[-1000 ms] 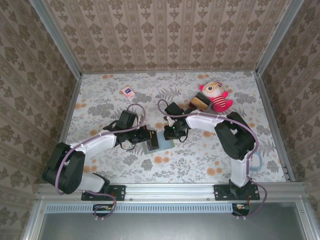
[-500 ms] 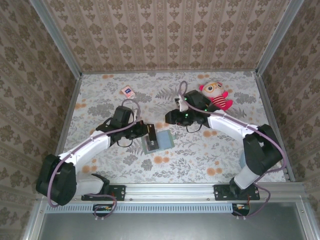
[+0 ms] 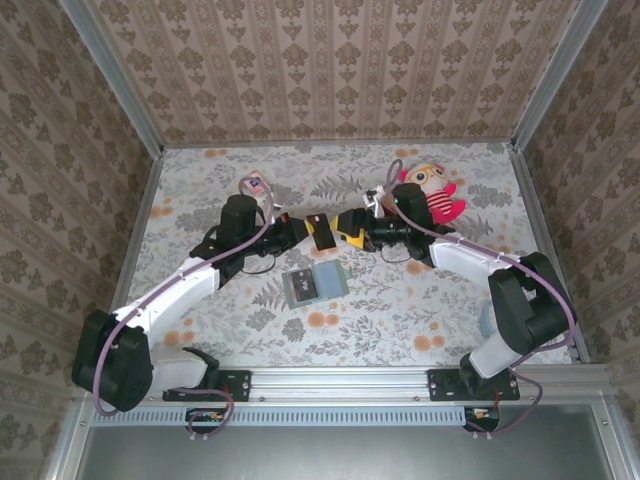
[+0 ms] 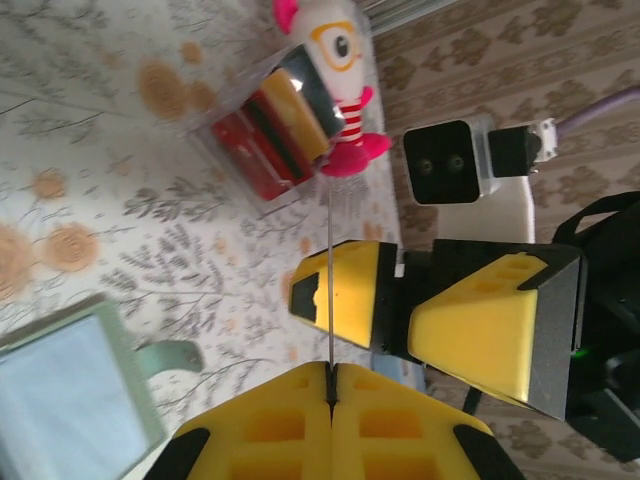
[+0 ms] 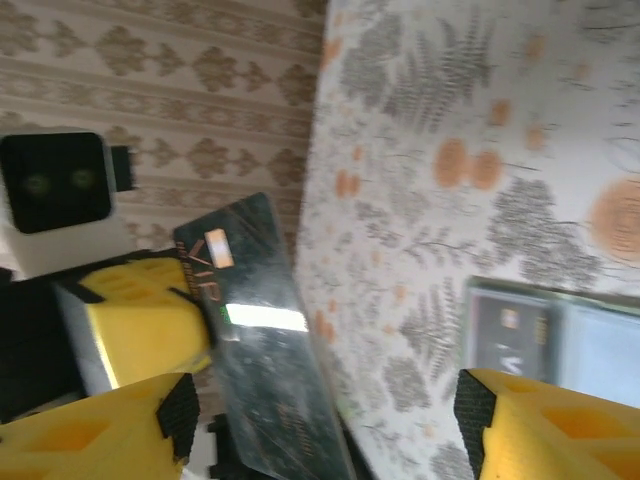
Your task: Take the credit cards out of the card holder
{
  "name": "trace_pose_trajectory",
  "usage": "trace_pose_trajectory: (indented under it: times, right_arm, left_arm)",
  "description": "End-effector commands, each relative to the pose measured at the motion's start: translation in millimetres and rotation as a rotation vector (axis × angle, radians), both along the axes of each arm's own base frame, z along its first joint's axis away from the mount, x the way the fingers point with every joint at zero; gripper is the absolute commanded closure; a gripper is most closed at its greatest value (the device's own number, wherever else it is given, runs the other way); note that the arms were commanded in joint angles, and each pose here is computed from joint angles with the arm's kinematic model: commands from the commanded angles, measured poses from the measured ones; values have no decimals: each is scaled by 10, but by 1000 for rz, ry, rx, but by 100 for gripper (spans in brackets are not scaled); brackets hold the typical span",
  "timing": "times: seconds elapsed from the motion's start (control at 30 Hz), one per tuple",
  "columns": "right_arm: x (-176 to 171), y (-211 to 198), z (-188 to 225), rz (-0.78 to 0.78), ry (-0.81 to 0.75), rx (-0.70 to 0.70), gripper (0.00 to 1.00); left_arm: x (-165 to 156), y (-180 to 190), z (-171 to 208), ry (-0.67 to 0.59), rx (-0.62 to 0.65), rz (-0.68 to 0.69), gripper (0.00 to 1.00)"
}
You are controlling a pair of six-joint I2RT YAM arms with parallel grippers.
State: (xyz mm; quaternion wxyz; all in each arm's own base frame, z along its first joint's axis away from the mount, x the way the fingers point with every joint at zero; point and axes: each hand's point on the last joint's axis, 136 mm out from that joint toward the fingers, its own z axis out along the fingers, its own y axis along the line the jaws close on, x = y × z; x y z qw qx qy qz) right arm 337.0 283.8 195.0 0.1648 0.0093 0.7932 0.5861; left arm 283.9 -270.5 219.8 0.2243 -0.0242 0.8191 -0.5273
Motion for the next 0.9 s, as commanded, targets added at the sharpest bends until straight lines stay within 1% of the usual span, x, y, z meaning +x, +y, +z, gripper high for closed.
trace_pose_trajectory:
  times: [0.0, 0.13, 0.2, 0.47, 0.57, 0.7, 0.73, 0.77, 0.87]
  right_arm:
    - [-12, 48, 313, 34, -17, 133, 34]
    - [18, 59, 375, 32, -5, 170, 53]
    - [16, 70, 404, 38, -6, 196, 59]
    - [17, 76, 449, 44, -10, 240, 74]
    - [7, 77, 456, 46, -4, 243, 77]
    - [13, 66, 484, 41, -29, 235, 92]
    - [20, 63, 492, 41, -41, 226, 96]
    - [33, 46, 503, 40, -59, 206, 100]
    - [110, -57, 444, 0, -113, 81, 100]
  left_arm:
    - [2, -69, 421, -44, -147, -16, 100]
    - [-14, -67, 435, -38, -167, -15, 100]
    - [-16, -57, 432, -37, -169, -11, 100]
    - [-41, -46, 381, -26, -167, -11, 100]
    - [-39, -31, 351, -22, -156, -5, 100]
    - [-35, 5, 274, 3, -144, 11, 99]
    - [-33, 22, 248, 10, -138, 20, 91]
    - [-31, 58, 184, 22, -113, 36, 81]
    - [-30, 258, -95, 59, 32, 119, 53]
